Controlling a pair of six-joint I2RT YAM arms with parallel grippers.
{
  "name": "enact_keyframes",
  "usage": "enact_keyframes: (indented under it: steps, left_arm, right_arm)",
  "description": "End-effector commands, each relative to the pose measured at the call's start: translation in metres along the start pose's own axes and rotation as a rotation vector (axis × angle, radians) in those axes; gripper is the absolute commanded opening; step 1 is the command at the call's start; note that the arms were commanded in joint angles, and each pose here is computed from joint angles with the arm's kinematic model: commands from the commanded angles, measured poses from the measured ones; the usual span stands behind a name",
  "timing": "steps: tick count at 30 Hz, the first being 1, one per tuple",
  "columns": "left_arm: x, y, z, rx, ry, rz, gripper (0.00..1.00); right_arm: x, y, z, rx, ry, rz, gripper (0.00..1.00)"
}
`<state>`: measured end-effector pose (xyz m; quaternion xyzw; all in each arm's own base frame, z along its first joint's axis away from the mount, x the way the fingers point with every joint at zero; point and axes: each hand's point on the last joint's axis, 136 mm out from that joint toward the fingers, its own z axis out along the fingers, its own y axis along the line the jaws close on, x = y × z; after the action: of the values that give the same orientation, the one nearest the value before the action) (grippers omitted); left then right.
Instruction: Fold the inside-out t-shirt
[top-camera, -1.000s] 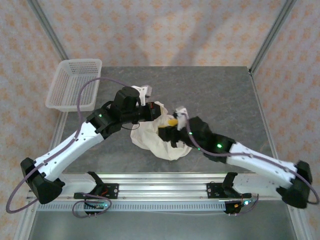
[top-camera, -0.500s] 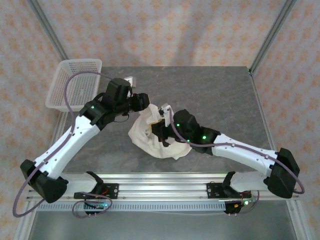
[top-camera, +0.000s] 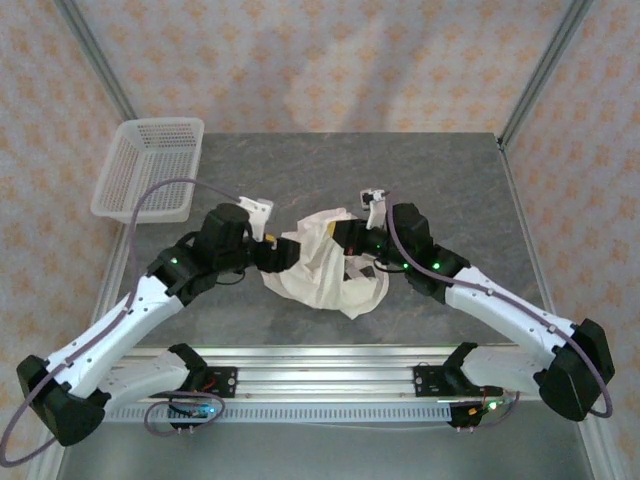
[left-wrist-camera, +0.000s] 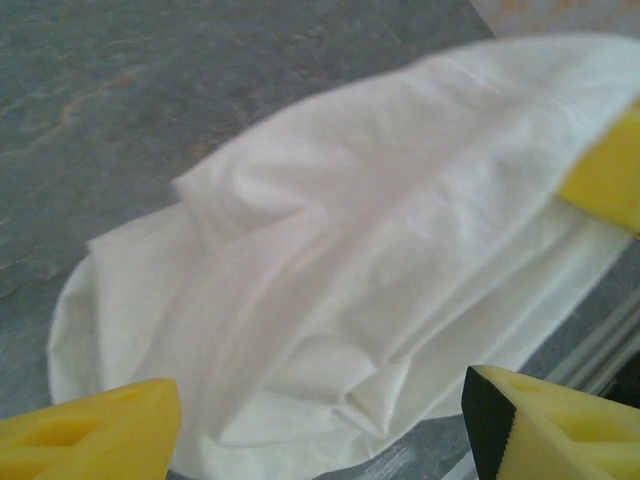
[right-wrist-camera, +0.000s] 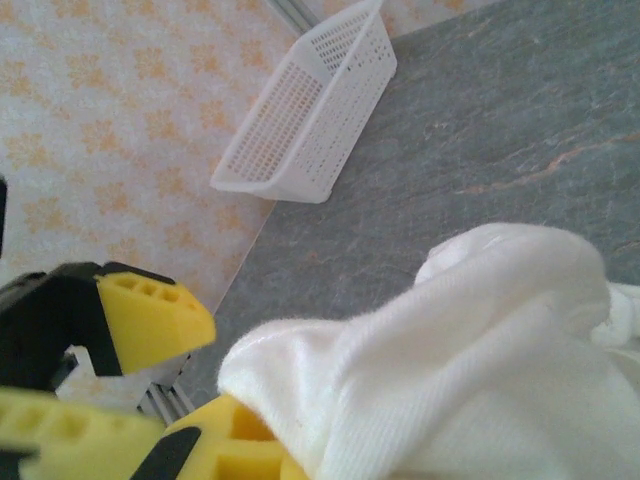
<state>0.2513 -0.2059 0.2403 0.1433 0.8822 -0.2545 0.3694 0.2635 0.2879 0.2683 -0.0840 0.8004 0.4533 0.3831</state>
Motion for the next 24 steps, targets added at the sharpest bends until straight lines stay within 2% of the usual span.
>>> enact_keyframes:
  steps: [1,8,9,11,12,14,16,18,20,21,23,24]
  left_arm:
    - [0.007,0.0,0.028,-0.047,0.004,0.138,0.71]
    - [-0.019,0.017,0.047,-0.207,-0.097,0.13,0.69]
    - [-0.022,0.017,0.046,-0.219,-0.096,0.127,0.58]
    - [-0.024,0.011,0.044,-0.19,-0.087,0.113,0.17]
    - [-0.025,0.003,0.04,-0.149,-0.083,0.1,0.0]
    - [-0.029,-0.018,0.031,-0.009,-0.07,0.031,0.0]
    - [-0.042,-0.045,0.015,0.225,-0.062,-0.115,0.0]
    - [-0.059,-0.067,-0.005,0.433,-0.077,-0.225,0.0]
    - [-0.066,-0.072,-0.018,0.468,-0.085,-0.225,0.0]
    - [-0.065,-0.072,-0.021,0.458,-0.075,-0.217,0.0]
    - [-0.063,-0.071,-0.023,0.444,-0.06,-0.203,0.0]
    - [-0.062,-0.069,-0.022,0.43,-0.056,-0.206,0.0]
  right_arm:
    - [-0.014,0.021,-0.001,-0.059,-0.006,0.019,0.0]
    - [-0.011,0.017,-0.001,-0.042,0.002,0.045,0.0]
    - [-0.012,0.014,-0.002,-0.027,0.0,0.05,0.0]
    - [-0.011,0.007,-0.002,0.017,0.001,0.056,0.0]
    - [-0.012,-0.001,-0.003,0.054,-0.005,0.06,0.0]
    - [-0.013,-0.025,-0.005,0.137,-0.01,0.094,0.0]
    - [-0.012,-0.062,-0.006,0.232,0.0,0.175,0.0]
    - [-0.003,-0.111,-0.01,0.378,0.032,0.241,0.04]
    - [0.008,-0.135,-0.01,0.441,0.073,0.235,0.08]
    - [0.012,-0.139,-0.009,0.454,0.102,0.215,0.13]
    - [0.015,-0.133,-0.009,0.431,0.143,0.188,0.29]
    - [0.014,-0.127,-0.013,0.415,0.137,0.179,0.33]
